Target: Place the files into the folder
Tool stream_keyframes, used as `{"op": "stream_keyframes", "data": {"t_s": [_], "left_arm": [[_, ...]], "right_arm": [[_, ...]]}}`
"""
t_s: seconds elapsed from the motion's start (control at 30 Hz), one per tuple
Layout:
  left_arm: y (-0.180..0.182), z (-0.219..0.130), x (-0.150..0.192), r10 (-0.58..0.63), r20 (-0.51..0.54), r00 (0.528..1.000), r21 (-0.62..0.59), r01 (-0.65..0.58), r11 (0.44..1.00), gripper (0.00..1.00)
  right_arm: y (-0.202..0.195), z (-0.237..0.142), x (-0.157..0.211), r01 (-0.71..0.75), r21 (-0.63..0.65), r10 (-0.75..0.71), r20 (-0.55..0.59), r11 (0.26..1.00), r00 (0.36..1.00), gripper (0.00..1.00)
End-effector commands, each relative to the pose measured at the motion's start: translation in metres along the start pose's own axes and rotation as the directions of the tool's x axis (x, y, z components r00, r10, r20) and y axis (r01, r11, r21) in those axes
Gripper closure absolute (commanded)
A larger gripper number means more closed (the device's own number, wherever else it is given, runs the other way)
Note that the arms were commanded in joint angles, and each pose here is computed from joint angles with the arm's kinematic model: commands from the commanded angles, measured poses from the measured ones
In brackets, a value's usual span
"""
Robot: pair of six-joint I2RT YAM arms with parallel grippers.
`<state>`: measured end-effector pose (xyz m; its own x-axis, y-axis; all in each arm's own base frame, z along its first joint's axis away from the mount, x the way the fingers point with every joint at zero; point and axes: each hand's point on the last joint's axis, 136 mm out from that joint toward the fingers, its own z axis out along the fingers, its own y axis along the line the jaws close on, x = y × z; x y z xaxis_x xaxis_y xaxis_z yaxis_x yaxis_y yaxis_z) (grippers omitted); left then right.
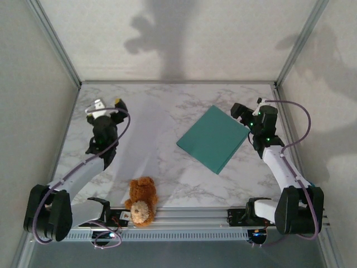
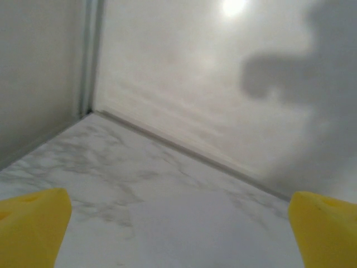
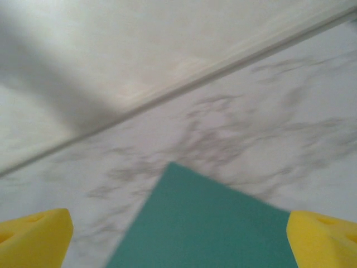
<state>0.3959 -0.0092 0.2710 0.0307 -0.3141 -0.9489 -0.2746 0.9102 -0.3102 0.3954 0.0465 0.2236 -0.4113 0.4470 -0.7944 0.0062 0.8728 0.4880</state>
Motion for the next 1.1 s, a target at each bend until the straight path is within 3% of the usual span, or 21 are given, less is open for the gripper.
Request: {"op": "stream_keyframes", "data": {"t_s": [0.0,0.2,0.43,0.6,0.83,1.07], "left_arm": [[-0.039,0.008,0.023,0.04,-0.185,0.982,0.052,-0.031,0.998,0.01],[-0.14,0.016,0.074,0.148,-0.425,0.893,0.311,-0.009,0.95,0.01],[-0.214,0.015,0.144,0.206,-0.605,0.769,0.43,0.099,0.897,0.01],[-0.235,0.015,0.185,0.223,-0.693,0.685,0.45,0.171,0.876,0.0],[-0.25,0.01,0.248,0.296,-0.797,0.526,0.467,0.227,0.854,0.01],[-0.261,-0.002,0.283,0.375,-0.811,0.448,0.502,0.205,0.84,0.01]], "right_arm": [[0.023,-0.01,0.03,-0.238,-0.091,0.22,-0.17,0.967,0.961,0.01],[0.025,-0.005,0.067,-0.321,-0.021,0.295,-0.339,0.947,0.893,0.01],[0.004,-0.004,0.108,-0.326,0.104,0.339,-0.423,0.94,0.841,0.01],[-0.015,-0.006,0.127,-0.31,0.19,0.363,-0.439,0.931,0.822,0.02],[-0.037,-0.005,0.15,-0.303,0.293,0.411,-0.454,0.907,0.791,0.12],[-0.055,-0.008,0.163,-0.307,0.361,0.452,-0.446,0.881,0.773,0.12]]}}
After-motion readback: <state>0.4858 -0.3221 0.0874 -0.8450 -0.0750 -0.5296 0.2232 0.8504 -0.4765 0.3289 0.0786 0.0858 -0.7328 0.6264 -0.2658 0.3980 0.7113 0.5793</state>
